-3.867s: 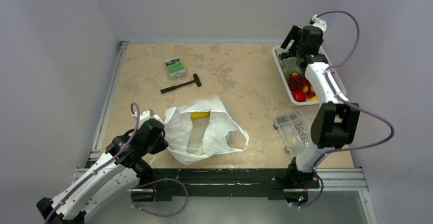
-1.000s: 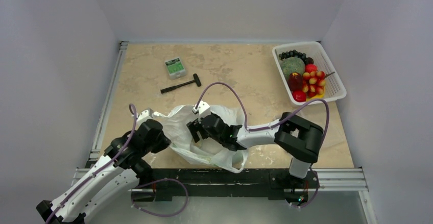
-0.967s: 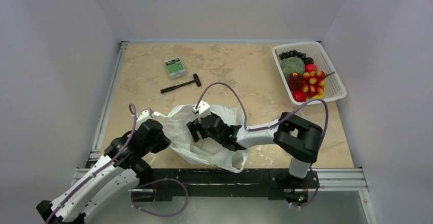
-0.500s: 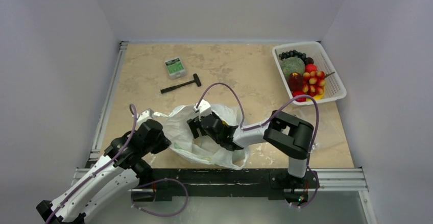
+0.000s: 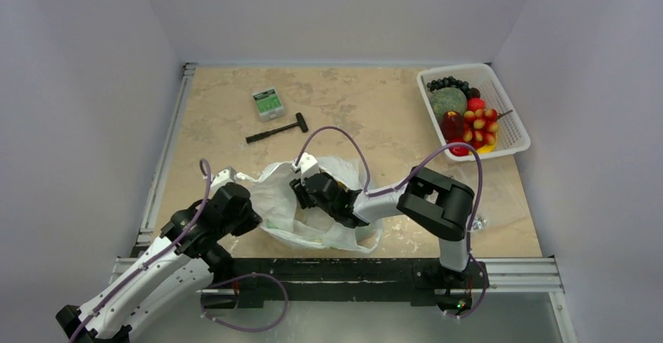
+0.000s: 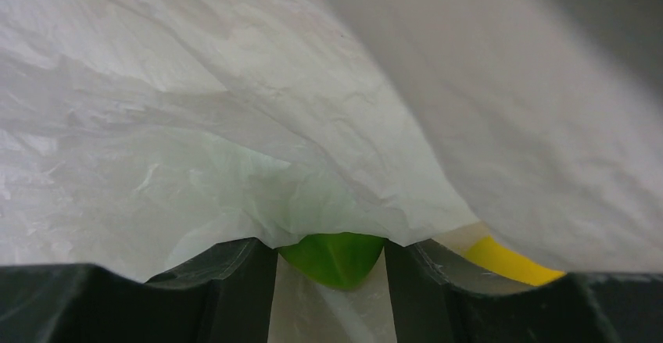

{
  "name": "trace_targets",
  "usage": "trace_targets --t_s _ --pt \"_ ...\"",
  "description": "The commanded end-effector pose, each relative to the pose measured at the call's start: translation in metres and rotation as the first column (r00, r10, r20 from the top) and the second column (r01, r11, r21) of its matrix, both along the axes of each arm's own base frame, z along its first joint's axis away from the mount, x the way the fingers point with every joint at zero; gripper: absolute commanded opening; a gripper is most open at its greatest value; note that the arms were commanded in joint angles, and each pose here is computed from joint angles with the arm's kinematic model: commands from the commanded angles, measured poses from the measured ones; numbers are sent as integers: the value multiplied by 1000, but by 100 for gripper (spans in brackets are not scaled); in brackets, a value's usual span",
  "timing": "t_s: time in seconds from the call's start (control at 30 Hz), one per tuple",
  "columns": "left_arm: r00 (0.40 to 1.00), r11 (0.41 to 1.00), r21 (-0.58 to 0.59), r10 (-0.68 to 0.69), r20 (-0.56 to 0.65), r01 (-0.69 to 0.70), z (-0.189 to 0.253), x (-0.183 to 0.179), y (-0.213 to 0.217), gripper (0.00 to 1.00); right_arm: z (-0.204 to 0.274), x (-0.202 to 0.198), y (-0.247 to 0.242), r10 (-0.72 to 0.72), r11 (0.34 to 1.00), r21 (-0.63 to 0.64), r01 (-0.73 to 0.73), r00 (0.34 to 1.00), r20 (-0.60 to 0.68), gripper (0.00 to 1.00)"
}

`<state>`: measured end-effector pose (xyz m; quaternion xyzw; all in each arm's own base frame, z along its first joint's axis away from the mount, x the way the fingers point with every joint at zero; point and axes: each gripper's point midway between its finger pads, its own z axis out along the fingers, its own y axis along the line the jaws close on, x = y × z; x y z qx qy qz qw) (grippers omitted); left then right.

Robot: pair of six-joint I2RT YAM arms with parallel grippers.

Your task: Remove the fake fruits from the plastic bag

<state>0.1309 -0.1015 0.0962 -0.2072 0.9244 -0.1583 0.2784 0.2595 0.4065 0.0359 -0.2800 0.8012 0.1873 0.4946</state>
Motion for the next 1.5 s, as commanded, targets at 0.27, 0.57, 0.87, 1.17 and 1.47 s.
trace_targets --t_s 0.27,0.57,0.87,1.17,1.47 --pt "999 1000 16 2 47 -3 12 11 -1 0 32 -27 -19 46 998 40 -43 995 -85 17" --pt "993 998 24 47 112 -50 23 15 12 0 20 -58 -63 9 1000 26 -4 978 -209 16" --pt "962 998 -58 35 270 -20 63 24 9 0 21 -61 -70 22 999 -29 -29 978 -206 15" --pt "960 997 -17 76 271 -75 65 20 26 0 78 -53 -55 40 996 88 -27 989 -146 15" --pt "976 976 189 71 205 -111 53 16 54 0 148 -53 -15 143 948 297 -111 986 -87 11"
